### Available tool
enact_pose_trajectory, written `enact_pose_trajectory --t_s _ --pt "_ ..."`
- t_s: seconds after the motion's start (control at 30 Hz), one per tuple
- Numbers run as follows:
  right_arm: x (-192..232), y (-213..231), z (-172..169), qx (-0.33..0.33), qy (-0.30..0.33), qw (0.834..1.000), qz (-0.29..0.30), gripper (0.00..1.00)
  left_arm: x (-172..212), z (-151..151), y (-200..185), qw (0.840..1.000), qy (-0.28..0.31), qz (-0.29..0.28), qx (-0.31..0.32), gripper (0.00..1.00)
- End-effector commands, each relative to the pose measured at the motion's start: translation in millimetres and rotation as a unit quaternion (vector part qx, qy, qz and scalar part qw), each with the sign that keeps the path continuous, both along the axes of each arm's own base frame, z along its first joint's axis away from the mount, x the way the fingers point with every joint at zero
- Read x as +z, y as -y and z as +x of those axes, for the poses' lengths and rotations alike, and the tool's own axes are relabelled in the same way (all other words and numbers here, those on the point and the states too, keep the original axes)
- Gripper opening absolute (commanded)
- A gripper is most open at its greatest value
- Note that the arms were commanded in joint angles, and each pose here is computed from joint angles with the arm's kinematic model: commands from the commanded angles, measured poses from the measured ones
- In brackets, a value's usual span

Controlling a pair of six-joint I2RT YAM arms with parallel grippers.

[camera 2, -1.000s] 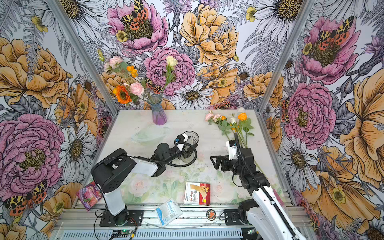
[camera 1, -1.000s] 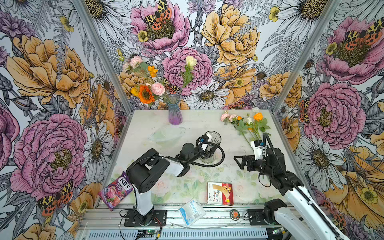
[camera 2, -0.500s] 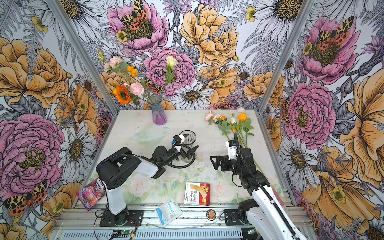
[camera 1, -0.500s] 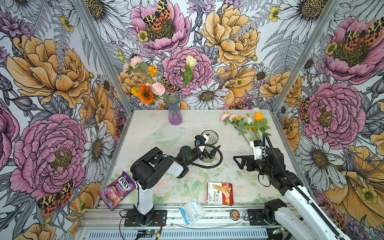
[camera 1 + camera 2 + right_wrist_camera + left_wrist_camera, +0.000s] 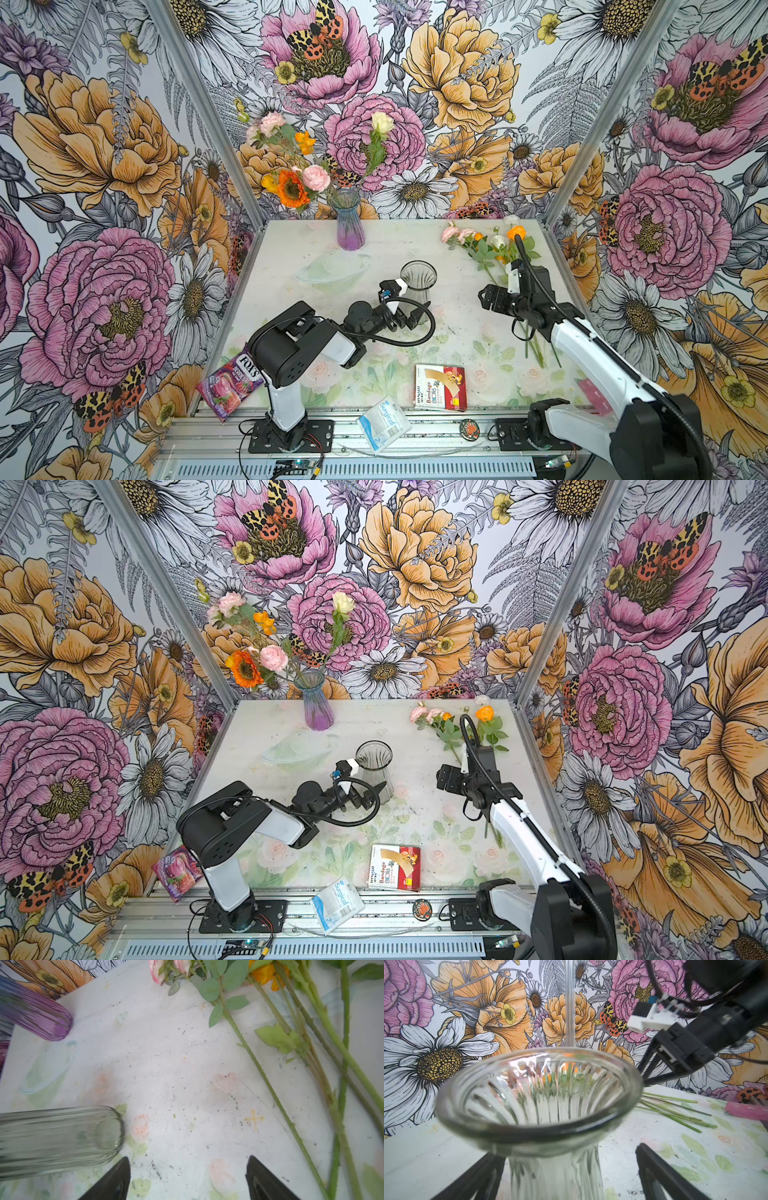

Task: Arrange the flowers into the vase
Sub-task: 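Grasp a pink rose stem with the right gripper while the left withdraws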

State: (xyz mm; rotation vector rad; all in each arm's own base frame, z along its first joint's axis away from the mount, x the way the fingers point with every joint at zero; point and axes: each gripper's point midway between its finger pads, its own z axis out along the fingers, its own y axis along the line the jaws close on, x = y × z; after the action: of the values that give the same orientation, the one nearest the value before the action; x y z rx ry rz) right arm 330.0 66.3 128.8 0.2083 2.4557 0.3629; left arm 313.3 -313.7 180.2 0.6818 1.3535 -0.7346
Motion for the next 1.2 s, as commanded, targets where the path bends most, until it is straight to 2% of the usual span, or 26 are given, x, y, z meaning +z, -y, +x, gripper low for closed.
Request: enact_pose_trajectory --t_s 0.0,0.07,0.17,0.27,0.33,0.5,0.63,0.77,0.87,0.97,1.07,1.17 --pt "-11.4 22.6 23.9 -0.012 -0.017 0.996 -0.082 0.79 16.5 -4.2 -15.1 0.999 -0.018 -0.022 0.032 0.99" --pt "-22.8 31.8 31.4 -0.017 -0.036 0.993 -0.114 0.75 15.8 -6.8 -21.2 0.997 -0.05 -0.005 0.066 0.99" --pt "-34.5 42.8 38.4 -0.026 -0.054 0.988 -0.142 0.73 6.9 -14.9 -25.8 0.985 -0.115 0.062 0.11 0.99" --pt "-45.2 52.4 43.2 -0.036 -0.071 0.986 -0.144 0.72 6.4 -34.8 -27.9 0.972 -0.158 0.125 0.116 0.99" --pt "-54.3 56.2 47.2 -0.036 -0.087 0.986 -0.135 0.69 19.4 -53.7 -27.6 0.968 -0.171 0.153 0.097 0.99" --pt "-65.9 64.8 58.2 -0.04 -0.107 0.985 -0.13 0.63 89.4 -87.3 -22.1 0.971 -0.158 0.173 0.041 0.99" --pt "-69.4 68.5 67.7 -0.041 -0.114 0.983 -0.139 0.62 130.8 -90.7 -19.4 0.972 -0.154 0.173 0.031 0.99" --pt "-78.5 68.5 71.7 -0.035 -0.129 0.981 -0.143 0.59 148.6 -98.6 -0.6 0.97 -0.147 0.194 -0.022 0.99" --pt "-85.2 68.1 71.1 -0.029 -0.142 0.979 -0.144 0.53 153.0 -94.9 10.6 0.959 -0.161 0.23 -0.035 0.99" --pt "-92.3 69.1 68.0 -0.028 -0.155 0.976 -0.147 0.52 155.6 -89.9 19.5 0.949 -0.155 0.27 -0.052 0.99" --pt "-99.4 69.7 66.8 -0.025 -0.166 0.974 -0.151 0.49 165.7 -78.7 25.0 0.949 -0.125 0.285 -0.057 0.99" --pt "-107.1 72.1 67.0 -0.023 -0.178 0.971 -0.158 0.44 180.2 -60.8 27.9 0.952 -0.108 0.277 -0.074 0.99"
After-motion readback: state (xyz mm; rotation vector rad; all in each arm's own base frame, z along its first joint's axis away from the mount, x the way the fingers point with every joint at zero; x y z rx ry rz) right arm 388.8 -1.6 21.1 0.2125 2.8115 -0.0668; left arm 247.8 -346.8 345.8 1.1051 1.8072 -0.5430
